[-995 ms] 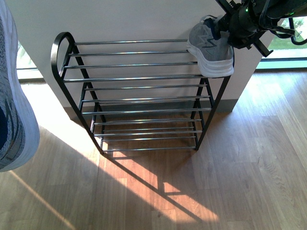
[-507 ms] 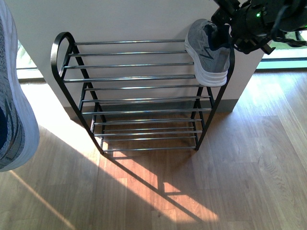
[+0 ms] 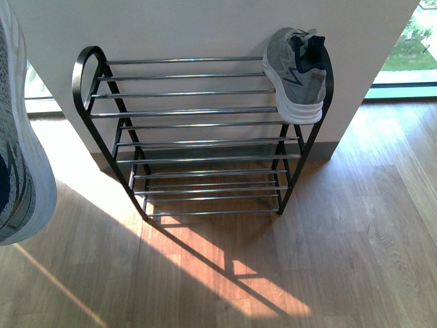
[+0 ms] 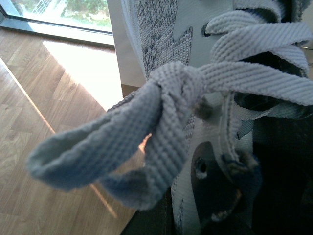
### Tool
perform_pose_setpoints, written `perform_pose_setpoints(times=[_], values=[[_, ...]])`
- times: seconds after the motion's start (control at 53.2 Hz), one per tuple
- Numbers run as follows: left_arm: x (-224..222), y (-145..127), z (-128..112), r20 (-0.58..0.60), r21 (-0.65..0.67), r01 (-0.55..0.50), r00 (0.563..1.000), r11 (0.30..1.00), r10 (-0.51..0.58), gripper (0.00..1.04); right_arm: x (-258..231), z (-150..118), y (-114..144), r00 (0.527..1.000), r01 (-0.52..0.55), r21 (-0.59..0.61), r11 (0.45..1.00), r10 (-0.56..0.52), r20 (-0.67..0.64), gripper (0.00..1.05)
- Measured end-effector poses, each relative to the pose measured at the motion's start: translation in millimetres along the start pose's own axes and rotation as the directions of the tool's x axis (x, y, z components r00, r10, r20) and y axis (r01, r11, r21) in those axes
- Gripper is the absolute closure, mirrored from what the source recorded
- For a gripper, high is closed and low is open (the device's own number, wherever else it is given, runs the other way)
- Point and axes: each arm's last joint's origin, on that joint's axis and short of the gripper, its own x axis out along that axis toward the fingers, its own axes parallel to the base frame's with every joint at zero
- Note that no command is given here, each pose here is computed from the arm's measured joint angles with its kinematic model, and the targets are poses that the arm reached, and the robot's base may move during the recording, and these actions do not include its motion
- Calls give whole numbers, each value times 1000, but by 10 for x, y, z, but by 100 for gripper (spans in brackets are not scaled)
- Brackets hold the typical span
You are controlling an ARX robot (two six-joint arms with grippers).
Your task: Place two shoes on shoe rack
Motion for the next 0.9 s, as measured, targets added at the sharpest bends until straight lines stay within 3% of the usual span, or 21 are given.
perform_pose_setpoints(times=[0.225,0.545,0.62,0.695,0.826,0.901], values=[[0,1,0,0,0,-1,1000,1000,1,103,-701,-128,-109,997,-64,-157,985,69,21,9],[0,0,0,0,0,0,1000,1000,0,103,-1091,-121,-345,994,-27,-206,978,48,96,9],[0,0,0,0,0,0,1000,1000,0,103,-1125,-178,-331,948,180,-347,921,-68,311,24],[0,0,0,0,0,-1,1000,1000,1,103,-1201,-238,-316,904,292,-397,870,-115,412,40],[0,0,0,0,0,0,1000,1000,0,103,-1252,-378,-304,899,332,-421,844,-147,414,59],[0,0,0,0,0,0,1000,1000,0,103,-1295,-452,-246,909,310,-443,841,-127,396,75]])
